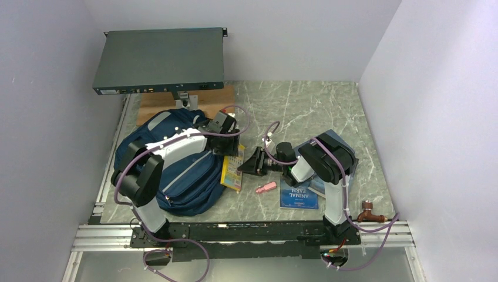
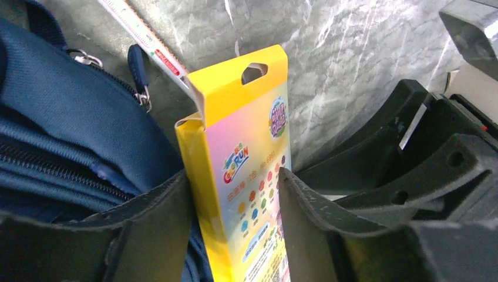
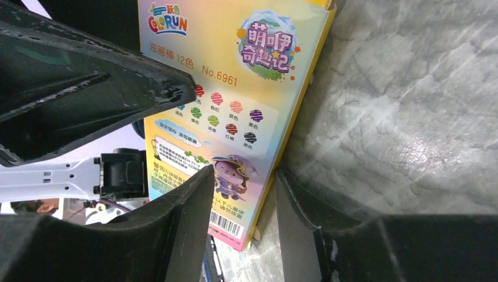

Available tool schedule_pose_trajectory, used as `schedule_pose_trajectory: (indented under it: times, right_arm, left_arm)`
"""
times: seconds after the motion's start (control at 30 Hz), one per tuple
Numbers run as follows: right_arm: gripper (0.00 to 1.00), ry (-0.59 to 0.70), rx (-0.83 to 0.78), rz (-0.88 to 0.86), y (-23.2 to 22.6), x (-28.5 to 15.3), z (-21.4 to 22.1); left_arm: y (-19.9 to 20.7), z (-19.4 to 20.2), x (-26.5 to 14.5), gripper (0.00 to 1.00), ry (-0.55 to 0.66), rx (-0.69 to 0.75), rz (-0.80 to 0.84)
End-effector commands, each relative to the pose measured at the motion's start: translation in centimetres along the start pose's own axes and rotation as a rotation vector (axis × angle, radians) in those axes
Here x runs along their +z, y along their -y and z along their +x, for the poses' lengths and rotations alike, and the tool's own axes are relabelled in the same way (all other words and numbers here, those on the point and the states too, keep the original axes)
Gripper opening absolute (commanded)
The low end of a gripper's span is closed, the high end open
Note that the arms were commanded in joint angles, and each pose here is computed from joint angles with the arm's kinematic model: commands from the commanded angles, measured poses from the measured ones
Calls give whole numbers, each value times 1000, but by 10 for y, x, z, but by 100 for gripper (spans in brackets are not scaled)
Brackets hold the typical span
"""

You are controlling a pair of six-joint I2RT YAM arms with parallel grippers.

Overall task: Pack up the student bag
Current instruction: Pick up the stationery from the center of the board.

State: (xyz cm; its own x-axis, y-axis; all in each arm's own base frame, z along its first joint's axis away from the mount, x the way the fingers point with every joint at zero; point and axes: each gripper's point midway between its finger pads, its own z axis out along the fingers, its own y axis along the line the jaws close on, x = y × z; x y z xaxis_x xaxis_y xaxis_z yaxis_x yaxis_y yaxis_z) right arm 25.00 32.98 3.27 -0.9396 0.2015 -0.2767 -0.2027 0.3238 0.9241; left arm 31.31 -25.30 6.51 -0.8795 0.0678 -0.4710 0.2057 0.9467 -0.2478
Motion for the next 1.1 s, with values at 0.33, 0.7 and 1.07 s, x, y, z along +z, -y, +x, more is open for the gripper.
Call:
schedule_pose_trajectory:
  times: [0.33,0.7,1.07]
  right_arm:
    - [59,15,-91,-140,-25,-8,4]
    - [59,11,-94,-161,-27,-11,8]
    - [59,-9,-140,-202,-33,-14,13]
  left_arm:
    - [34,-18,-37,49,107,-39,193]
    - [35,-3,-24,46,56,-38,220]
    - [46,9,-28,43,39,-22,306]
